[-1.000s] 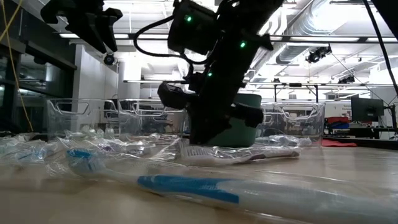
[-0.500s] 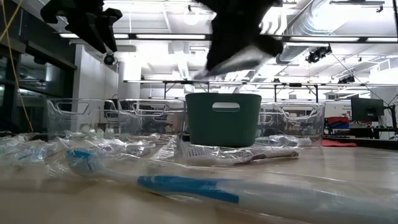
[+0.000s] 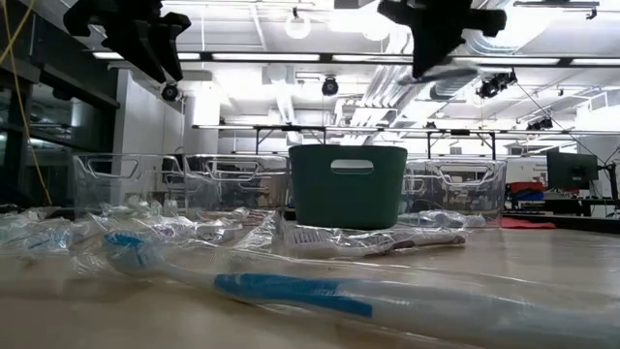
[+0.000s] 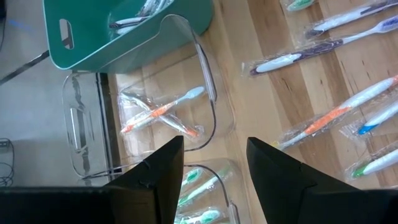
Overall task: Pick & Place Toothbrushes
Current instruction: Put the blue toothbrush into the right transparent bin
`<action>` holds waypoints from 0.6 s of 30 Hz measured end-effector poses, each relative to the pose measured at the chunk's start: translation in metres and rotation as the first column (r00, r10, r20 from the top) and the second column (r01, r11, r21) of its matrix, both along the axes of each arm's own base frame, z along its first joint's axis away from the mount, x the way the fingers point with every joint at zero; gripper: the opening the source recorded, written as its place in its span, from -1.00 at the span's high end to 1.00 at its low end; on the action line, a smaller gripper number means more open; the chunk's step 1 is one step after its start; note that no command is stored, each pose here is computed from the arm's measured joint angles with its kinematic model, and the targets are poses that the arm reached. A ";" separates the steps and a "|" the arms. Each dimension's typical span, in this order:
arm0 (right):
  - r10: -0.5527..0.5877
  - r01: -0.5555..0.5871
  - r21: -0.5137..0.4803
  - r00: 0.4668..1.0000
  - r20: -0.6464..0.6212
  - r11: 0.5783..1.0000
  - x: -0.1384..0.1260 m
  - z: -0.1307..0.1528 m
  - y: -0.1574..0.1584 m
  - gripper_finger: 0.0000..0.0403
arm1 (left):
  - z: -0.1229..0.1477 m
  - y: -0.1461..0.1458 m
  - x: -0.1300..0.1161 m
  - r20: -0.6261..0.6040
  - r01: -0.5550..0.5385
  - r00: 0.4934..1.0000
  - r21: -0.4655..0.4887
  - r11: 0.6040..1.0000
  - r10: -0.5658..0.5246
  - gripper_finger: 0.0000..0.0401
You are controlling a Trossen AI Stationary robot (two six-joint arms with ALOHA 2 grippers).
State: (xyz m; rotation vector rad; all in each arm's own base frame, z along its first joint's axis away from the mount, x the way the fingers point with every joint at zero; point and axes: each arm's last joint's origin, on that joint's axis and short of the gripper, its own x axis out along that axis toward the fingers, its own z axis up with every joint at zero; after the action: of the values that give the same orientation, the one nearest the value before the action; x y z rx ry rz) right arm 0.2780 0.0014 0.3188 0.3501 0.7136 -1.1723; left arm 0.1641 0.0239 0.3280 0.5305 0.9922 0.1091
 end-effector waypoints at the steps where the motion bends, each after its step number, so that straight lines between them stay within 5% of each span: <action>1: -0.016 0.016 -0.005 1.000 -0.022 1.000 -0.001 0.000 -0.009 0.98 | 0.000 0.000 0.000 0.000 -0.001 1.000 -0.001 1.000 0.001 0.15; 10: -0.123 0.126 0.004 0.972 -0.199 0.992 -0.011 -0.006 -0.087 0.98 | 0.000 0.000 0.000 -0.003 -0.002 1.000 -0.003 1.000 0.002 0.15; 18: -0.095 0.137 0.116 0.945 -0.315 0.984 -0.028 -0.040 -0.133 0.98 | 0.000 0.000 0.000 -0.002 -0.002 1.000 -0.003 1.000 0.002 0.15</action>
State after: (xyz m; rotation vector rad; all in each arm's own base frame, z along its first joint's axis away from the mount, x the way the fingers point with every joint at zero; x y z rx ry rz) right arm 0.2495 -0.1318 0.2790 0.3296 1.0615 -1.3090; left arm 0.1638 0.0238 0.3277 0.5264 0.9952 0.1089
